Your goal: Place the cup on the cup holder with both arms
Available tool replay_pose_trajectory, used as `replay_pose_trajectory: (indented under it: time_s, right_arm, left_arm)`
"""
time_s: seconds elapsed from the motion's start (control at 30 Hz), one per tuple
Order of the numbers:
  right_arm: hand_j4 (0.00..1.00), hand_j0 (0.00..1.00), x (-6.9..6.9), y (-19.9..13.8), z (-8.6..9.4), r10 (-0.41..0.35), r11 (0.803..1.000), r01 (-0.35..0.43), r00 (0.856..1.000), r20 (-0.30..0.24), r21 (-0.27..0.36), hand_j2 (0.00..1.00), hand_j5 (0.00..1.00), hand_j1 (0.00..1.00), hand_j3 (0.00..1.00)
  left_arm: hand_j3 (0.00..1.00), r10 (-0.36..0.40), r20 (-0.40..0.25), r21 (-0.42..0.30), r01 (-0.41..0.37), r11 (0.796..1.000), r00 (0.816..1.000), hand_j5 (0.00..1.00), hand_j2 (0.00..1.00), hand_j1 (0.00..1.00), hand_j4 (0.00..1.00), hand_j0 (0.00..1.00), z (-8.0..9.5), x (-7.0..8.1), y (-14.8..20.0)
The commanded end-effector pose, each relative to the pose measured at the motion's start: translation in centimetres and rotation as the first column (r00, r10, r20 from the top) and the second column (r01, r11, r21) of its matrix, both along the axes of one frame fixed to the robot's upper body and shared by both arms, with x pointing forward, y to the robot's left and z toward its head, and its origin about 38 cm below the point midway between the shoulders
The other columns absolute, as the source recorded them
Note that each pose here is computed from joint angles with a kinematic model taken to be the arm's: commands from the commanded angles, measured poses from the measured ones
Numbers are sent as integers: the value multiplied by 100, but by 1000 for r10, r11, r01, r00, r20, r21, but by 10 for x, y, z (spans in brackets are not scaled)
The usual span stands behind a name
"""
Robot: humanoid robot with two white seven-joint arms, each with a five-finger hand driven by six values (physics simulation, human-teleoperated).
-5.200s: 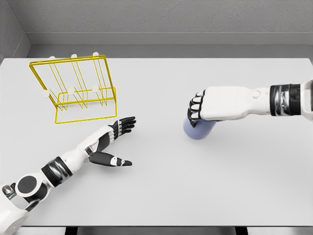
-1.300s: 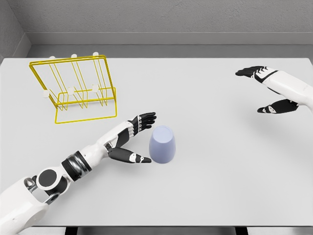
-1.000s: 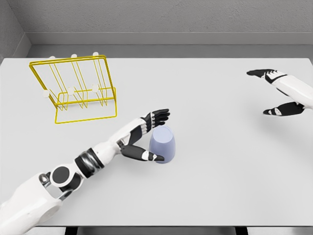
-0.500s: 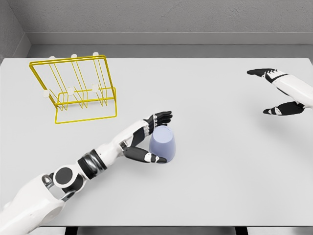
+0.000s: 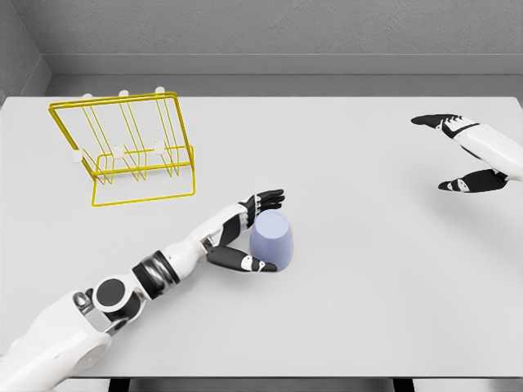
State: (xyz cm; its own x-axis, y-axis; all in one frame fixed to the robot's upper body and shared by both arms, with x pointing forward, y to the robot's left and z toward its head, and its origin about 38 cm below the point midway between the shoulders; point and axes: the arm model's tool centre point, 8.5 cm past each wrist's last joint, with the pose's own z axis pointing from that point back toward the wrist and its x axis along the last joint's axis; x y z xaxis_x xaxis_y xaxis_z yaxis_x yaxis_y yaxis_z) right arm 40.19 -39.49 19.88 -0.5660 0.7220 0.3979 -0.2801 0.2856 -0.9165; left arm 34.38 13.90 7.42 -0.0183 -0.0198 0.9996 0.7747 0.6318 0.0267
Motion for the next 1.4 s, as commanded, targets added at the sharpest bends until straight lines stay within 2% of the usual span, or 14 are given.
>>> replay_pose_trajectory:
  time_s: [0.0, 0.23, 0.3, 0.33, 0.37, 0.4, 0.43, 0.63, 0.9, 0.93, 1.07, 1.1, 1.33, 1.37]
  right_arm:
    - [100, 100, 0, 0, 1, -2, 1000, 2, 1000, 0, 8, 100, 100, 100, 100]
    - [100, 100, 0, 0, 1, -2, 1000, 2, 1000, 0, 8, 100, 100, 100, 100]
    - [100, 100, 0, -1, 1, -3, 1000, 3, 1000, 1, 8, 100, 100, 100, 100]
    - [100, 100, 0, -1, 1, -3, 1000, 3, 1000, 1, 8, 100, 100, 100, 100]
    - [100, 100, 0, -1, 1, -3, 1000, 3, 1000, 1, 8, 100, 100, 100, 100]
    - [100, 100, 0, 0, 1, -2, 1000, 2, 1000, 1, 9, 100, 100, 100, 100]
    - [100, 100, 0, -1, 1, -3, 1000, 3, 1000, 1, 8, 100, 100, 100, 100]
    - [100, 100, 0, -1, 1, -3, 1000, 3, 1000, 1, 8, 100, 100, 100, 100]
    - [100, 100, 0, 0, 2, -1, 1000, 1, 1000, 3, 8, 100, 100, 100, 100]
    - [100, 100, 0, 0, 2, -1, 1000, 1, 1000, 3, 8, 100, 100, 100, 100]
    - [100, 100, 0, 0, 2, -1, 1000, 1, 1000, 3, 8, 100, 100, 100, 100]
    - [100, 100, 0, 0, 2, -1, 1000, 1, 1000, 3, 8, 100, 100, 100, 100]
    - [100, 100, 0, 0, 1, -1, 1000, 1, 1000, 3, 11, 100, 100, 100, 100]
    - [100, 100, 0, 0, 1, -2, 1000, 2, 1000, 1, 9, 100, 100, 100, 100]
  left_arm:
    - [100, 4, -9, -1, -4, 1000, 1000, 100, 100, 100, 100, 100, -3, 1, -1]
    - [97, 5, -38, 9, -5, 1000, 999, 97, 97, 97, 97, 97, -7, 1, -6]
    - [82, 9, -34, 0, -9, 1000, 999, 82, 82, 82, 82, 82, -6, 2, -5]
    - [70, 10, -36, -6, -10, 1000, 999, 70, 70, 70, 70, 70, -5, 3, -5]
    - [69, 10, -36, -6, -10, 1000, 999, 69, 69, 69, 69, 69, -5, 3, -5]
    - [63, 10, -32, -14, -10, 1000, 999, 63, 63, 63, 63, 63, -3, 3, -7]
    - [61, 11, -27, -18, -11, 1000, 1000, 61, 61, 61, 61, 61, -3, 3, -6]
    - [61, 10, -22, -22, -10, 1000, 1000, 61, 61, 61, 61, 61, -1, 3, -6]
    - [61, 18, 21, -67, -17, 998, 1000, 61, 61, 61, 61, 61, 19, 4, -5]
    - [61, 31, 40, -81, -27, 996, 999, 61, 61, 61, 61, 61, 28, 8, -2]
    - [61, 31, 41, -81, -28, 996, 999, 61, 61, 61, 61, 61, 28, 8, -2]
    - [62, 48, 87, -103, -39, 994, 995, 62, 62, 62, 62, 62, 47, 14, 5]
    - [62, 70, 118, -95, -59, 994, 991, 62, 62, 62, 62, 62, 58, 18, 19]
    - [62, 66, 156, -98, -51, 994, 986, 62, 62, 62, 62, 62, 73, 16, 25]
